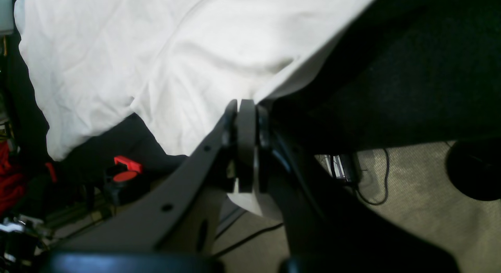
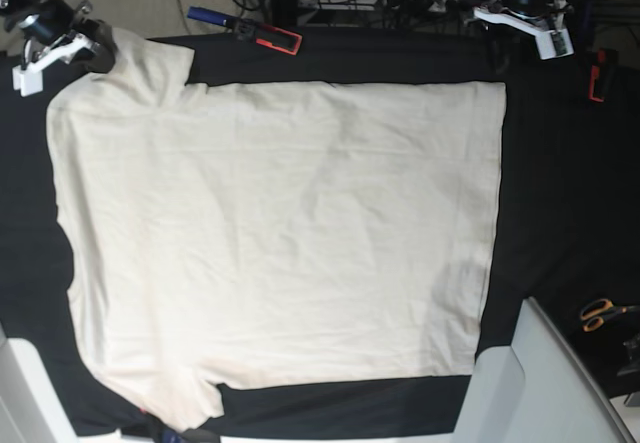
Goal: Fold the T-shirt properly
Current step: 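Move right gripper to the sleeve corner, left gripper to the hem corner, then close both grippers on the shirt's side edge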
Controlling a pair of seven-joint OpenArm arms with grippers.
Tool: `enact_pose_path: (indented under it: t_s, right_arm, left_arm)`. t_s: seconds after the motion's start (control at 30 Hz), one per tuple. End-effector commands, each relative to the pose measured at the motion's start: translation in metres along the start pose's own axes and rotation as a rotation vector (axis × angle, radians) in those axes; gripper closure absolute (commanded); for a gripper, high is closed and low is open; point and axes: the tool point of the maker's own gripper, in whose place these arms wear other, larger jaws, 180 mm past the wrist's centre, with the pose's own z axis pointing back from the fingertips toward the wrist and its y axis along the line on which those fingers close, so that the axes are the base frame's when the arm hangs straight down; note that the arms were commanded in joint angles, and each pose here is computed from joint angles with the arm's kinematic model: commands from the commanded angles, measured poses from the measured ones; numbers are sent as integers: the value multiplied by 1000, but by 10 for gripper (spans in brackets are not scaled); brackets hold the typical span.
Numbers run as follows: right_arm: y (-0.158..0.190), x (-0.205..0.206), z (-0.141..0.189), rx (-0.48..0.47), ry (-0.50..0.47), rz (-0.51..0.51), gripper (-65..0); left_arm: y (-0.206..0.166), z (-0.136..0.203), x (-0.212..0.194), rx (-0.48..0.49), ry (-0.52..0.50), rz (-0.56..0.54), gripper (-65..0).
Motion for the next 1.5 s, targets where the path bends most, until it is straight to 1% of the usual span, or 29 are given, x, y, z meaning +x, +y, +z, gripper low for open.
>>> enact_pose_path:
  t_s: [0.0,0.1,0.2,0.4,0.5,0.63,0.77,0.83,1.17,1.2,1.23,1.3,1.37,1.43,1.47]
  right_arm:
    - [-2,11,6,3,-28,19,-2]
    - [-8,6,6,-6,-13,2,-2]
    - [-12,0,5,-9,-3,-15,-2]
    - [-11,0,4,-7,-1,-12,-2]
    - [-10,1,4,-7,-2,-11,-2]
    - [-10,1,4,-7,-2,-9,-2]
    - [-9,1,4,-5,-2,-7,-2]
    - [-9,1,4,-5,-2,-7,-2]
    - [-9,1,4,-5,-1,-6,-2]
    - [-9,1,4,-5,-1,-6,-2]
    - [-9,1,4,-5,-1,-6,-2]
    - [-9,1,4,-5,-1,-6,-2]
    - [-9,2,4,-4,-2,-6,-2]
    - [-9,2,4,-4,-2,-6,-2]
    - [-9,2,4,-4,-2,-6,-2]
  left_arm:
    - [10,1,11,7,-29,4,-362]
    - [18,-7,16,18,-34,58,-360]
    - [19,-16,16,27,-36,71,-360]
    - [13,-30,19,23,-48,91,-360]
    - [11,-34,13,36,-44,121,-360]
    - [11,-40,7,43,-31,126,-360]
    - [-12,-45,1,-8,-14,124,-360]
    - [-17,-46,0,-20,-10,124,-359]
    - [-22,-52,7,-28,-28,132,-355]
    - [-22,-52,7,-28,-28,132,-351]
    - [-22,-52,7,-28,-28,132,-332]
    - [-22,-52,7,-27,-27,132,-268]
    - [-22,-52,7,-27,-28,133,-219]
    - [-22,-52,7,-27,-28,133,-193]
    - [-22,-52,7,-27,-28,133,-189]
